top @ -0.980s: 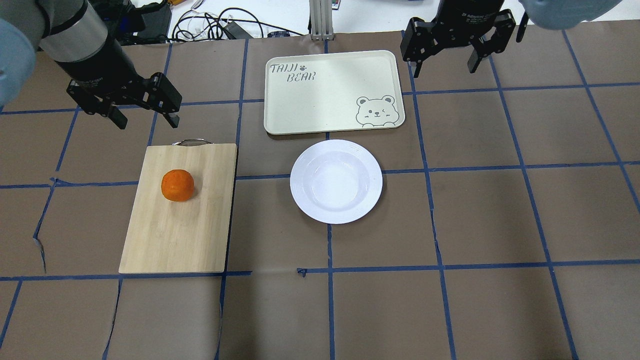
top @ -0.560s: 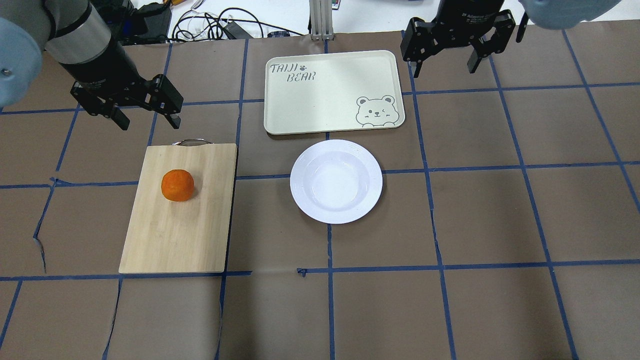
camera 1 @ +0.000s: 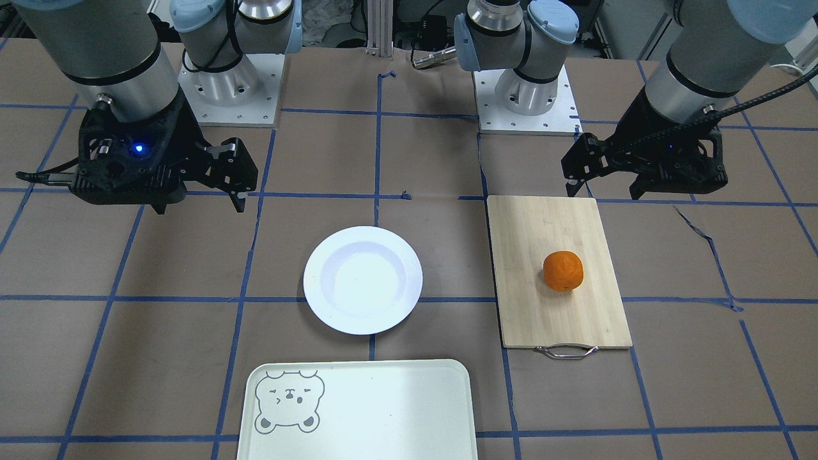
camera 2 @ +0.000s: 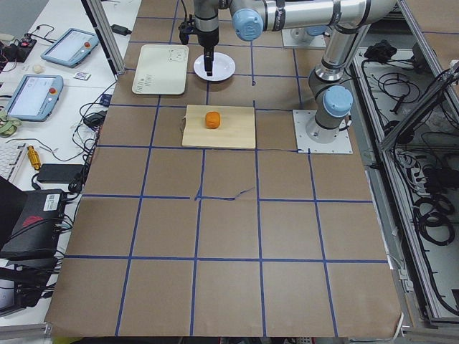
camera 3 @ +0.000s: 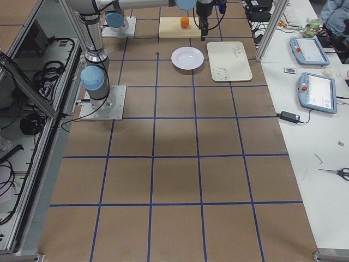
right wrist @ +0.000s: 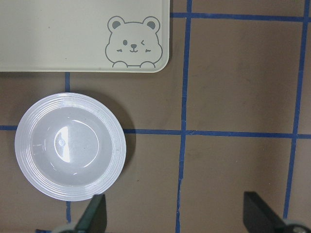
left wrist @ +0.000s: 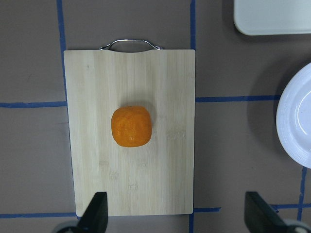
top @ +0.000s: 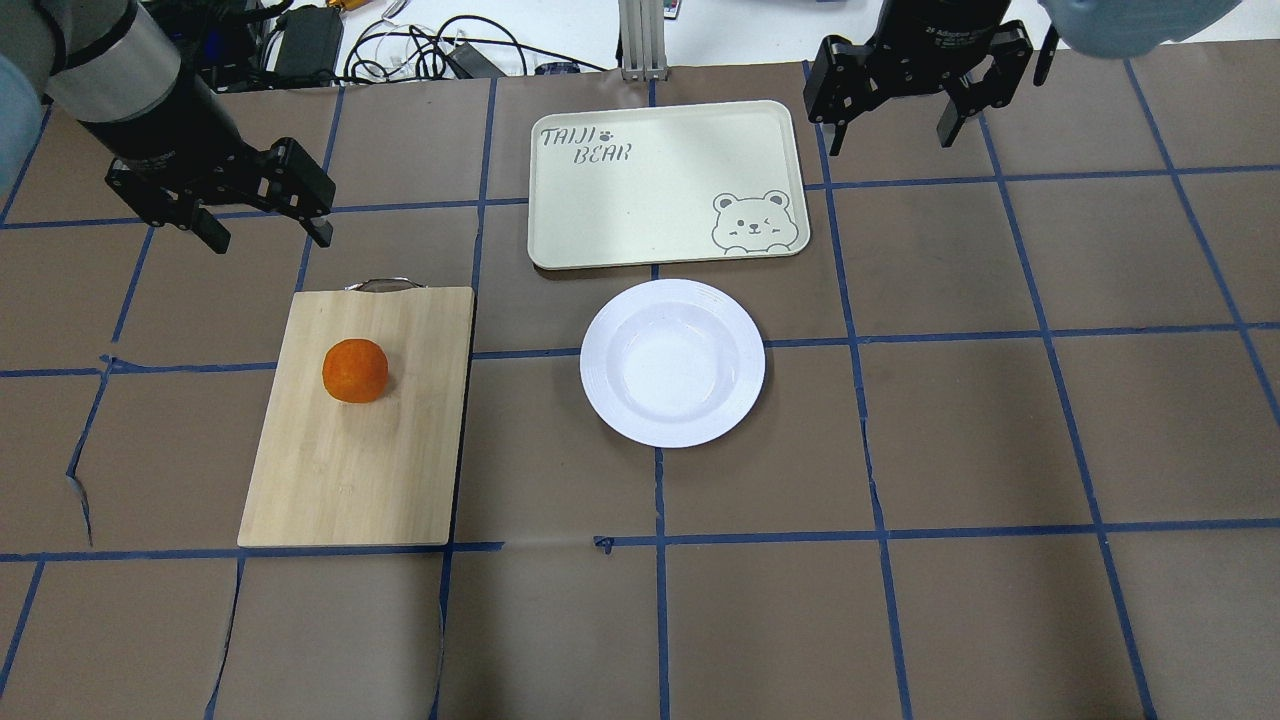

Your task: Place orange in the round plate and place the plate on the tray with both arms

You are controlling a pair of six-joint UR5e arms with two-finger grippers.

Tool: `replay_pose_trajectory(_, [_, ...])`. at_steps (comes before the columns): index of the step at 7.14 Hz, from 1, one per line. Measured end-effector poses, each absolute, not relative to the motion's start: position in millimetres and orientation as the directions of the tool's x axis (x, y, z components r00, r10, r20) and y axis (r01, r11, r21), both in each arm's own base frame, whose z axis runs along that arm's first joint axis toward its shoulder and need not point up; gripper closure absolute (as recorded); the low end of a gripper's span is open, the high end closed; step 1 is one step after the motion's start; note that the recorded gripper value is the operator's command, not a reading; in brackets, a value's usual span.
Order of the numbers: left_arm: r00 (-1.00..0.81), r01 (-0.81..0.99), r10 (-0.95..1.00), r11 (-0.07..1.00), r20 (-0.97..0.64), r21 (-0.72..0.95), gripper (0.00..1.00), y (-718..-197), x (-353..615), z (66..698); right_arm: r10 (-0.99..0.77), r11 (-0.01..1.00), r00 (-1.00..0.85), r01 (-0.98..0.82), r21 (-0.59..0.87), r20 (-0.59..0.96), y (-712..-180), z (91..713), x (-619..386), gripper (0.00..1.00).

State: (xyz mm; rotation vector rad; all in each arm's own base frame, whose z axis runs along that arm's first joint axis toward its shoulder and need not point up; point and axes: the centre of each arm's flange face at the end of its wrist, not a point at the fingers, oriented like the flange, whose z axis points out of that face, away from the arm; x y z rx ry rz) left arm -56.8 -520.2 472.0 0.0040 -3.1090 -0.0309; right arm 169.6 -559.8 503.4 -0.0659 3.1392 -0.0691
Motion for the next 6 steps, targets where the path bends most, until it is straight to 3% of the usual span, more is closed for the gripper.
replay_pose_trajectory(6, [-0.999,-0.006,-0.007,0.999,0.041,0.038,0.0,-520.4,-58.6,462.4,-0.029,0.999,-1.0,-0.029,-0.036,0.002,-562.3,501.4,162.2,0.0])
